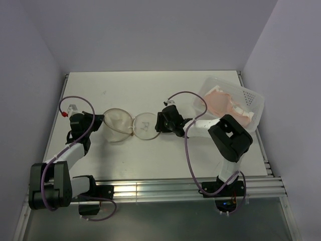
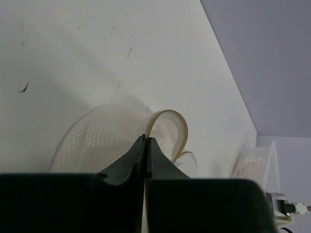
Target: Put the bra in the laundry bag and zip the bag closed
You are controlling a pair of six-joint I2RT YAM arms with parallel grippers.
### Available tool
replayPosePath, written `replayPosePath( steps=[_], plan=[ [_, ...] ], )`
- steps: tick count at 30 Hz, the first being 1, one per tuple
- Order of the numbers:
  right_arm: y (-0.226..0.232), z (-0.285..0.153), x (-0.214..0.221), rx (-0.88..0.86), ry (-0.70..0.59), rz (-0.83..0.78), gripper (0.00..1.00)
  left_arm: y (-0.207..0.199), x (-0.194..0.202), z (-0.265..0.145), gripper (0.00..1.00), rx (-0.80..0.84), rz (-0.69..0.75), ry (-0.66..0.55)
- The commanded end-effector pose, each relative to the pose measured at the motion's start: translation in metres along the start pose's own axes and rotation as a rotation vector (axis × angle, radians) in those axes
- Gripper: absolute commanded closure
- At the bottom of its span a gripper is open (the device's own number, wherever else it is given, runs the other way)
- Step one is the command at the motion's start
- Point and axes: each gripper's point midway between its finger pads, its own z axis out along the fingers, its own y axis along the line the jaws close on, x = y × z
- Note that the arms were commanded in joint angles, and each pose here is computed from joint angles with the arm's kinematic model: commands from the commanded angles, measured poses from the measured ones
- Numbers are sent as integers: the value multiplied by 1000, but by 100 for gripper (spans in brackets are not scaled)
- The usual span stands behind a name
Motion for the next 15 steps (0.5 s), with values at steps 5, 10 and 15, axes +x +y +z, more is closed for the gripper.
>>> replayPosePath(
  steps=[5,10,15],
  plan=[
    [7,16,-7,-10,20,-3,75,-32,3,-13,100,45,149,-27],
    [2,6,-15,12,-26,-12,100,-46,4,-27,100,-64,297,-89],
    [-3,-12,-18,21,-62,-17,100,-40,0,-45,100,-235,439,-124]
  ],
)
